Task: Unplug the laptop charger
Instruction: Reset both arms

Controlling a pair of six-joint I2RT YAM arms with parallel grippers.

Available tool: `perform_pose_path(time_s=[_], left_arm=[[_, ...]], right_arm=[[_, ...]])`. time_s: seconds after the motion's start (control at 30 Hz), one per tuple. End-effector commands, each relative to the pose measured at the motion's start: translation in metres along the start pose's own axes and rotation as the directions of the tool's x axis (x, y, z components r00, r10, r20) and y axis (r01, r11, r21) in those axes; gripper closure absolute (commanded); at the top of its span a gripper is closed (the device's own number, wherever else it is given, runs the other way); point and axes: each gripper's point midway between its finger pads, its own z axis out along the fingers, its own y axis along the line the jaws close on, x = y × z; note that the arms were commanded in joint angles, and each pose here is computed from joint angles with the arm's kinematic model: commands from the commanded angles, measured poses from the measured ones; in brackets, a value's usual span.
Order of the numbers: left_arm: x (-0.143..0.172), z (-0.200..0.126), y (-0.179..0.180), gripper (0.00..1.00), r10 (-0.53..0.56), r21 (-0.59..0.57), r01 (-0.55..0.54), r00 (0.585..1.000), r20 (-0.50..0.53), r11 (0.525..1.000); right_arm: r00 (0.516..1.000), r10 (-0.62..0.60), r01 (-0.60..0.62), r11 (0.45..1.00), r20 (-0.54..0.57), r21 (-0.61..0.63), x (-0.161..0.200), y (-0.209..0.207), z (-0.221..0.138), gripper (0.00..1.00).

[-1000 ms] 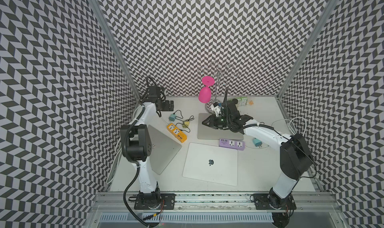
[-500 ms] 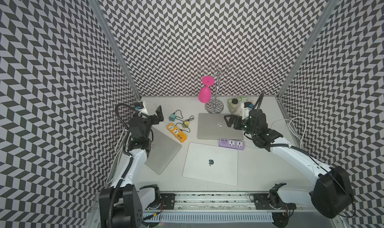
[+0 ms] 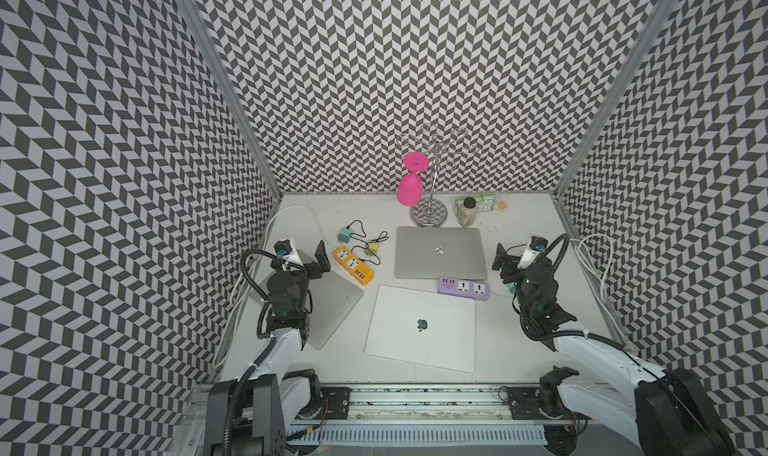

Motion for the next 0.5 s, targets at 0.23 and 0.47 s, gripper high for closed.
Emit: perform_pose_path(time_s=[0.23,0.47], left_arm=[[0.012,-0.002,0.004,0.01,0.019,0.002,-0.019,0.995,0.094,1.000],[0.036,0.004,-0.013,0.00,0.074,0.115,-0.083,0.994,0.081,0.990]], right_arm=[[0.987,0.020,-0.030,0.998,0.159,0.063,-0.007,-0.038,0.001,0.01],[0.982,0.034,-0.045,0.997,0.185,0.055,0.008,-0.050,-0.002,0.01]])
